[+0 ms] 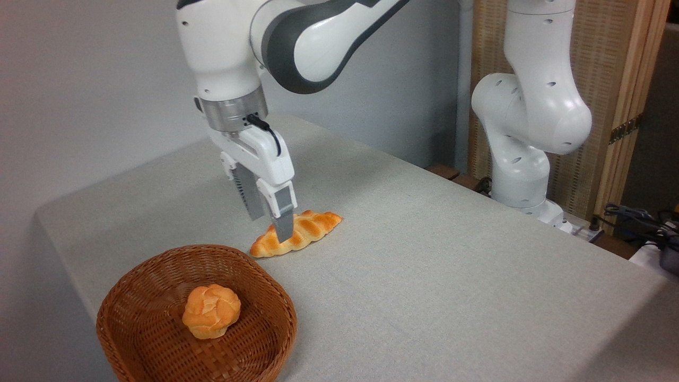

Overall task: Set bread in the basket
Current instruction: 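Move the open gripper over the croissant and lower it, then close the gripper on the middle of the croissant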

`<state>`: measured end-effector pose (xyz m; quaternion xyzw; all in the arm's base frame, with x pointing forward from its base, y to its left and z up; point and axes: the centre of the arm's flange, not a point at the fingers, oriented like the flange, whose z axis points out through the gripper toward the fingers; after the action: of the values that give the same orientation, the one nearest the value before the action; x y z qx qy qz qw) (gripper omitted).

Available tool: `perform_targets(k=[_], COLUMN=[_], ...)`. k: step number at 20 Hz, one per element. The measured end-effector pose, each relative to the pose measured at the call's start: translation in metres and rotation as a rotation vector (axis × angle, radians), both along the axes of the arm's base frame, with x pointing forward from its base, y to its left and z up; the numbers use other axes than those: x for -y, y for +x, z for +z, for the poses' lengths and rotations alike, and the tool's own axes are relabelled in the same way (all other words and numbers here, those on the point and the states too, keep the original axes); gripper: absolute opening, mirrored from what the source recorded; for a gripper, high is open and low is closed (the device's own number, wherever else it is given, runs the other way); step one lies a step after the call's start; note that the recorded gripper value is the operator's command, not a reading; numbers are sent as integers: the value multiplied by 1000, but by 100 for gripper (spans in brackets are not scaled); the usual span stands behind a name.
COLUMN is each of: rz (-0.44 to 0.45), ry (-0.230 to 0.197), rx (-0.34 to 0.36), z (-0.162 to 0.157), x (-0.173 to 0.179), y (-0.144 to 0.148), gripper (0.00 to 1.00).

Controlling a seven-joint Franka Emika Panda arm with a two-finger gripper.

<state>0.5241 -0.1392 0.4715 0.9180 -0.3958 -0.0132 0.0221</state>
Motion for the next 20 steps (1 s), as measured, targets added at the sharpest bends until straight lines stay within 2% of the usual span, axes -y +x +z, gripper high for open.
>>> perform_targets(k=[4,7,20], rz=[-50,-67,-102], ry=[14,21,24], rx=[-42,-62,-73], z=[-21,-32,-60], x=[20,26,46], y=[-28,-38,-39], gripper=[100,100,100])
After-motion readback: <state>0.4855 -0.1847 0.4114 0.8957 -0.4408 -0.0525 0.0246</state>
